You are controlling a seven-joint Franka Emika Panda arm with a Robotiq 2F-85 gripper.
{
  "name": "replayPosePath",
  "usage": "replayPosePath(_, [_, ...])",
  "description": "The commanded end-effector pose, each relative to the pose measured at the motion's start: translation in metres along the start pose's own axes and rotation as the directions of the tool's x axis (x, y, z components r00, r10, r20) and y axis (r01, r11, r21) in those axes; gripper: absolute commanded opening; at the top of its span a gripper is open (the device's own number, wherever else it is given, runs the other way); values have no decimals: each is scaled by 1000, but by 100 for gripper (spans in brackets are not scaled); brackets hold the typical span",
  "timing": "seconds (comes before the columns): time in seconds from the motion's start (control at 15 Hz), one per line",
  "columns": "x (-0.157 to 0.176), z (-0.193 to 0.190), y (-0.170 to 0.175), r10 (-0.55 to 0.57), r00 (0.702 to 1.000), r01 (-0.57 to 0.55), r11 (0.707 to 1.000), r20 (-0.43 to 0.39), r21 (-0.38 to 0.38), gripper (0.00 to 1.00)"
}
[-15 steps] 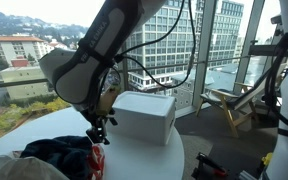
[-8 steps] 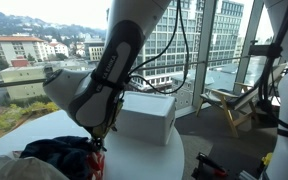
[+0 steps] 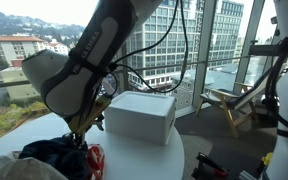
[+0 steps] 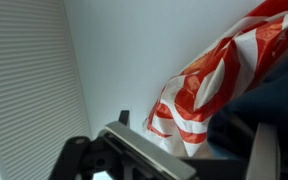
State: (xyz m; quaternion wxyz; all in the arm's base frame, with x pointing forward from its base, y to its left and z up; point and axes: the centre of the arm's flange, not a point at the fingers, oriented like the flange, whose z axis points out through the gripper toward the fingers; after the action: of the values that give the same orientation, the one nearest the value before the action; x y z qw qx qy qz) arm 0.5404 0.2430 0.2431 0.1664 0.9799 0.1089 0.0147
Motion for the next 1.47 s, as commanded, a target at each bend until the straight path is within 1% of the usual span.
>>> replayPosePath(0.0, [-3, 8, -5, 23, 999, -25, 999, 43, 45, 100])
replayPosePath(0.13, [-7, 16, -5, 36, 997, -39, 998, 63, 43, 100])
replayPosePath(0.2, [-9, 15, -4, 34, 996, -39, 998, 79, 55, 100])
replayPosePath(0.47, [-8, -6, 12, 60, 993, -69, 994, 98, 87, 100])
replayPosePath(0.53, [-8, -7, 15, 60, 992, -69, 994, 108, 82, 100])
replayPosePath(0.6, [-10, -4, 17, 49, 989, -58, 996, 137, 63, 100])
replayPosePath(0.67, [-14, -2, 17, 33, 986, -44, 997, 164, 60, 100])
replayPosePath(0.93, [-25, 10, 11, -14, 972, 5, 999, 233, 39, 100])
replayPosePath(1.2, [-30, 28, -7, -55, 970, 44, 998, 236, 52, 100])
replayPosePath(1.4, [-29, 37, -16, -58, 973, 41, 996, 225, 80, 100])
